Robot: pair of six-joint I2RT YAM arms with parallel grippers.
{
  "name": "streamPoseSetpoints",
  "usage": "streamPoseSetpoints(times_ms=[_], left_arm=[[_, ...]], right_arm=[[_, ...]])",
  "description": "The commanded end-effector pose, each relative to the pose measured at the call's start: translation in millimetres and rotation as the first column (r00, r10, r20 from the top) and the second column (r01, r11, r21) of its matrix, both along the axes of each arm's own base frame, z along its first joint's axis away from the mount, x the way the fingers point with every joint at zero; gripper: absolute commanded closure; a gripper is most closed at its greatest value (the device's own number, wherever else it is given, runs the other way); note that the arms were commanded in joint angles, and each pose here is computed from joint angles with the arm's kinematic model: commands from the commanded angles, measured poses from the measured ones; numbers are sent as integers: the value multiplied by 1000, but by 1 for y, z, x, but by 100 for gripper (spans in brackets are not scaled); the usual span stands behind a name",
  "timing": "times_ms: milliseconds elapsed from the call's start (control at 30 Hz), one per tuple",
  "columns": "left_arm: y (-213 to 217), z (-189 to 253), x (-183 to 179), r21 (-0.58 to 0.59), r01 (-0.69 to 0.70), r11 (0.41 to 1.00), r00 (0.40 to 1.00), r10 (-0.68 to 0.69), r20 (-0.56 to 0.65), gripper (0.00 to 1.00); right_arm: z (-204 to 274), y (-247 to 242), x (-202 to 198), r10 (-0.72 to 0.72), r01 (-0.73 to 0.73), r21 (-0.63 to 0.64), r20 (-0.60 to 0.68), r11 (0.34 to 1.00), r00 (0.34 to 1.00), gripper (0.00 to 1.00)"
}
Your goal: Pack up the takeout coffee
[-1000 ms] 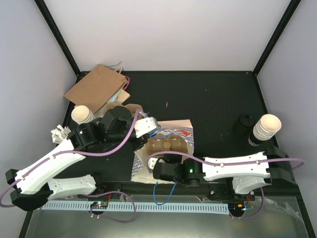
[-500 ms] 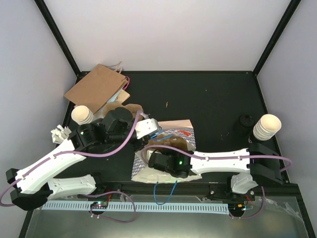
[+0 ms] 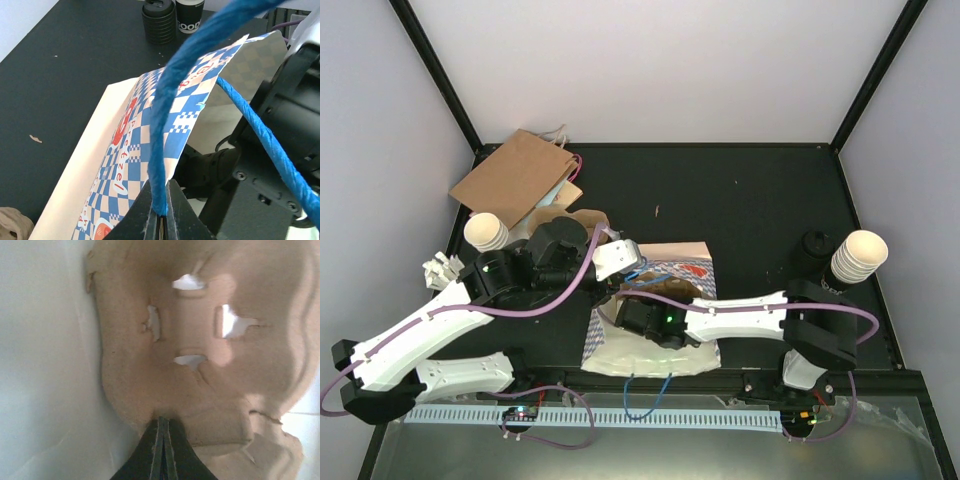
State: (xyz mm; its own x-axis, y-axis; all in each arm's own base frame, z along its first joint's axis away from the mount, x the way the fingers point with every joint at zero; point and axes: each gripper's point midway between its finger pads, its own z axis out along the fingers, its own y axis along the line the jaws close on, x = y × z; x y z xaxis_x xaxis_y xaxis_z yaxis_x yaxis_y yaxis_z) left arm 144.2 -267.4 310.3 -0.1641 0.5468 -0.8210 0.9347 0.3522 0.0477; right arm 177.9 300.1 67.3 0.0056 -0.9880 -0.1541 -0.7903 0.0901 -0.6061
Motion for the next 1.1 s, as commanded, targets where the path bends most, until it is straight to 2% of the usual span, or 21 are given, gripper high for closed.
streamPoseSetpoints(times_ms=[0, 400, 800, 1067], left_arm=[[-5, 16, -12, -70, 43, 997, 999, -44, -25, 98], [-13, 16, -26, -80, 105, 991, 988, -113, -105, 98], [-8, 12, -10, -38, 23, 999, 997, -25, -77, 98], [-10, 13, -6, -31, 10, 999, 997, -12, -71, 98]], right_arm=[[-14, 5, 12, -25, 25, 1, -7, 1000, 1000, 99], [-10, 6, 30, -39, 39, -7, 47, 999, 998, 99], [24, 5, 18, -30, 29, 39, 18, 999, 999, 99], [66, 7, 3, -3, -3, 129, 40, 992, 999, 99]])
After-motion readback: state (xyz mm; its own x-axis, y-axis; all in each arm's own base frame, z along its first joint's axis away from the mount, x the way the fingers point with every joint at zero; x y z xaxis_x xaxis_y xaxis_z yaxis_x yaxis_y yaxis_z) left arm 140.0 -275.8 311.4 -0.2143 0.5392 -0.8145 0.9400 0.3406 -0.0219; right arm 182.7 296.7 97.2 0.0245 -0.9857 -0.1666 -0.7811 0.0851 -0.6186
